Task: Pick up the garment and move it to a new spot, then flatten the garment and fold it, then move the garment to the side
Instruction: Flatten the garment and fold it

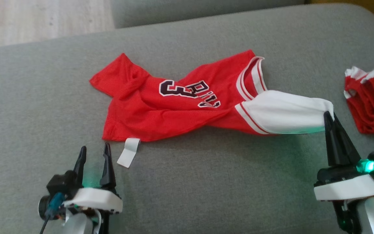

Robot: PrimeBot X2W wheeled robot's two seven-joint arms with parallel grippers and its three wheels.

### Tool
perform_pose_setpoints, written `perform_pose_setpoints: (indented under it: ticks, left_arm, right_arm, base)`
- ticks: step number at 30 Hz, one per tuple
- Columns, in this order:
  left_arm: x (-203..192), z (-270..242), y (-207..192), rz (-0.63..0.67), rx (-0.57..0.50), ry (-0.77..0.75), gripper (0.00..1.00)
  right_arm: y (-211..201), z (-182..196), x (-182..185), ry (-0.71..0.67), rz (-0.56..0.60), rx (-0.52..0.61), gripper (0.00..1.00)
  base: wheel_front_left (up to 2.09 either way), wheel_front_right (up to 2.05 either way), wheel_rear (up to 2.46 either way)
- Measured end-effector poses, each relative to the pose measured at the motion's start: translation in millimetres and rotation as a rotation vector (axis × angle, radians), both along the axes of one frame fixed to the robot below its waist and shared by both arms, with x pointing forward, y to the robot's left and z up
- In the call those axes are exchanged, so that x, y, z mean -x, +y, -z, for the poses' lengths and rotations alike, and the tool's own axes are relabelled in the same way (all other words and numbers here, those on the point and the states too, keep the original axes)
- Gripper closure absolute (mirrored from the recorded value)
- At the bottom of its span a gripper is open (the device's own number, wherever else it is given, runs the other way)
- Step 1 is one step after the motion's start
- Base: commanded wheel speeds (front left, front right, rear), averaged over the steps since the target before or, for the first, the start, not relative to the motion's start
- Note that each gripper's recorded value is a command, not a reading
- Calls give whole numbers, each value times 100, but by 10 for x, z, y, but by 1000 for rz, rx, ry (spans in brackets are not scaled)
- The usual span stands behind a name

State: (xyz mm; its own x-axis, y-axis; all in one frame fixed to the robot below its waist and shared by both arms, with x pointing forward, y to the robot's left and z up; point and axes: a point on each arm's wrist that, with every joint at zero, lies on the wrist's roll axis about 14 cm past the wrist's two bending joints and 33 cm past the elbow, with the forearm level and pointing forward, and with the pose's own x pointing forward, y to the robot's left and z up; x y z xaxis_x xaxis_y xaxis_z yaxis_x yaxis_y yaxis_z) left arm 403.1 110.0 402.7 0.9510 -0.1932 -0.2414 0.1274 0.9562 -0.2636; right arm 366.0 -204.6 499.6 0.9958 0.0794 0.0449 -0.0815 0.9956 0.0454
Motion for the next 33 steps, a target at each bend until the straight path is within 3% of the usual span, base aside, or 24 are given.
perform_pose_setpoints:
  ticks: [17,18,19,20,28,33]
  left_arm:
    - [-344,380,-349,85,21,111,0]
    - [-362,377,-359,87,22,110,9]
    - [-371,380,-368,92,16,109,89]
    - [-377,382,-377,98,10,109,100]
    - [-425,186,-374,104,26,50,100]
    - [-602,-371,-312,90,34,-126,100]
  right_arm:
    - [-58,89,-157,24,27,-9,100]
    - [-61,96,-155,26,29,-10,100]
    - [-63,100,-154,27,31,-11,100]
    - [-63,101,-154,27,32,-12,100]
    - [-40,7,-175,-3,29,-21,100]
    - [-75,-470,-378,-147,14,0,100]
  base:
    - [0,0,0]
    - [0,0,0]
    - [0,0,0]
    - [0,0,0]
    - [0,0,0]
    - [0,0,0]
